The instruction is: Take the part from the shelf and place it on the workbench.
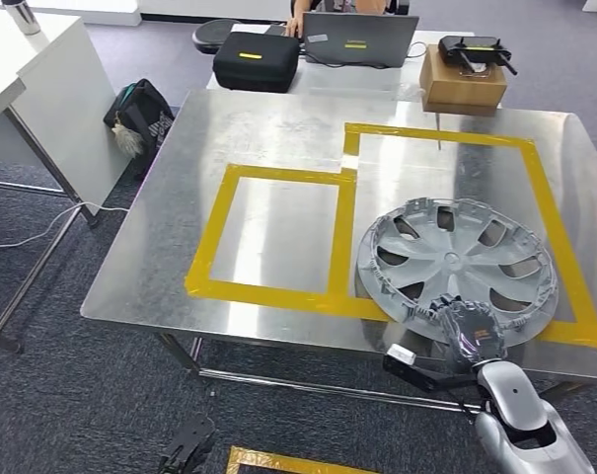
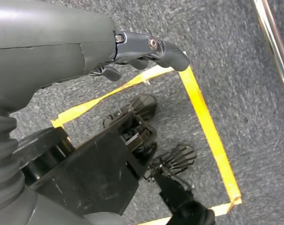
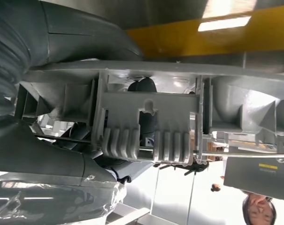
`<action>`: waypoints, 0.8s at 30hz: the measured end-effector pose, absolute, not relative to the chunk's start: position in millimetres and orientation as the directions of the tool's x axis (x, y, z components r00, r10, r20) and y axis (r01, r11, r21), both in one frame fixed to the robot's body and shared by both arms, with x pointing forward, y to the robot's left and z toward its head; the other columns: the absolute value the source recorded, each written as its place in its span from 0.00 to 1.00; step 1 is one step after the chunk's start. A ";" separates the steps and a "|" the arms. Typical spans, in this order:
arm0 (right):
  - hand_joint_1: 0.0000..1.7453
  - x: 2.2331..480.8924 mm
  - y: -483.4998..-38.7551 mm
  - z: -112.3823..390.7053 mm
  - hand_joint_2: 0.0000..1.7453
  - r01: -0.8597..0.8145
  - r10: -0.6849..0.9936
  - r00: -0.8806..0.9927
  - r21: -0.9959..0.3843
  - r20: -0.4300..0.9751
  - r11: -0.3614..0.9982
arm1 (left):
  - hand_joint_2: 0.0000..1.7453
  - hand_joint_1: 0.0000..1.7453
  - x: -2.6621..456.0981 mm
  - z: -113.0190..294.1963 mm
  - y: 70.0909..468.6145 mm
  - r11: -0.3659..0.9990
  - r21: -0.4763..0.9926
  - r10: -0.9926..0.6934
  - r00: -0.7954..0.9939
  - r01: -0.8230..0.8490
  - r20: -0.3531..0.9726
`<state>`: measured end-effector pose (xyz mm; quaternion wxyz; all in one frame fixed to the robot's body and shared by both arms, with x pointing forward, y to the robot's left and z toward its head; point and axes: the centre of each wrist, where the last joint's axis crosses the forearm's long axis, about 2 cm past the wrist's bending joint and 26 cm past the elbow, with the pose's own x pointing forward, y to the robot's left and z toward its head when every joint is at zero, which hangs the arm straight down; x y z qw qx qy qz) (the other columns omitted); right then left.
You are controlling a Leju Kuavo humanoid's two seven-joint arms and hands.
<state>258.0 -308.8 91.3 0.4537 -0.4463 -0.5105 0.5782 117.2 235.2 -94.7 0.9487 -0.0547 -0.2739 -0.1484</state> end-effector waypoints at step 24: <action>1.00 258.0 -307.1 91.6 1.00 -0.066 0.979 -0.198 -0.996 -0.050 -0.065 | 1.00 0.00 116.0 -95.0 235.5 0.950 -0.022 -0.252 0.807 0.311 0.534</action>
